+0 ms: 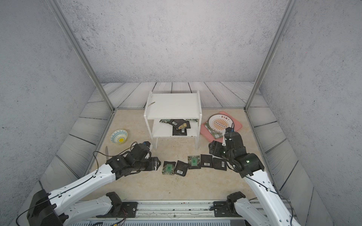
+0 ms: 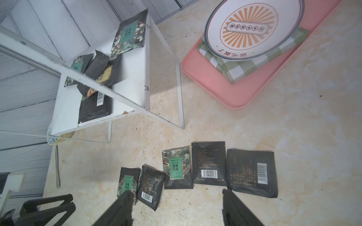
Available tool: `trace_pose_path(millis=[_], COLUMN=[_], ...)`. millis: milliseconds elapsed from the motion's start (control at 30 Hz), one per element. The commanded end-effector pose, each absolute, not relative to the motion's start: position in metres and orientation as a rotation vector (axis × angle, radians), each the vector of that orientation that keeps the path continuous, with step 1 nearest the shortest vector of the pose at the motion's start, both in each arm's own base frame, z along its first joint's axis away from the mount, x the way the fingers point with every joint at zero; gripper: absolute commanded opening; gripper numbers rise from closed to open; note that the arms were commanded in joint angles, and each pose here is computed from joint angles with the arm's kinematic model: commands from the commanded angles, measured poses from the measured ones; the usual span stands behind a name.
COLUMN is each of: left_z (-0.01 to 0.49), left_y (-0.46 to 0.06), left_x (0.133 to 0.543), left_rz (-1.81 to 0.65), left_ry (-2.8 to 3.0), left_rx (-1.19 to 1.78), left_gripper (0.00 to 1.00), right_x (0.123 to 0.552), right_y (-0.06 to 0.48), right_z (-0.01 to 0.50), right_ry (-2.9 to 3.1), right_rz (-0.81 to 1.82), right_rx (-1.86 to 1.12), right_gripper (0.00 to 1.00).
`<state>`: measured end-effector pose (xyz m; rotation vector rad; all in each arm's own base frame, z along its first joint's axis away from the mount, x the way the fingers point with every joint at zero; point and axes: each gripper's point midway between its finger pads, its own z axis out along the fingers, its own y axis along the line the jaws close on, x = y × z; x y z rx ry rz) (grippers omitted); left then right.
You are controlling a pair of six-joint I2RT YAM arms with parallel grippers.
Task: Remove the tea bags from the shelf
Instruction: Place the tea bag at the center of the board, then pick up the tea bag from the shelf.
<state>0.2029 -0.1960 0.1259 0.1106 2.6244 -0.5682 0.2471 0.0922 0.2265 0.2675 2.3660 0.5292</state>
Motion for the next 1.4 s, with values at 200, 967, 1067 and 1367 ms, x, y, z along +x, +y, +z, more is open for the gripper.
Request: trace_pose_path(millis=[200,967,1067,1367], left_z=[0.163,0.238,0.238,0.232], left_y=[-0.186,-0.172,-0.175,-0.179], left_x=[0.216,0.238,0.240,0.246], left_rz=[-0.562,-0.664,-0.673,-0.716], left_ry=[2.542,2.358,2.373,2.369], left_rx=[0.085,-0.035,-0.022,-0.048], left_gripper=[0.84,0.81,0.81,0.78], right_x=[0.274,0.425,0.450,0.499], right_y=[0.079,0.089,0.094,0.125], right_z=[0.245,0.254,0.253,0.233], right_ry=[2.304,2.211,2.218,2.317], right_rz=[0.663,1.158,1.230,1.284], right_rx=[0.361,0.543,0.550,0.480], right_gripper=[0.74,0.76,0.74,0.71])
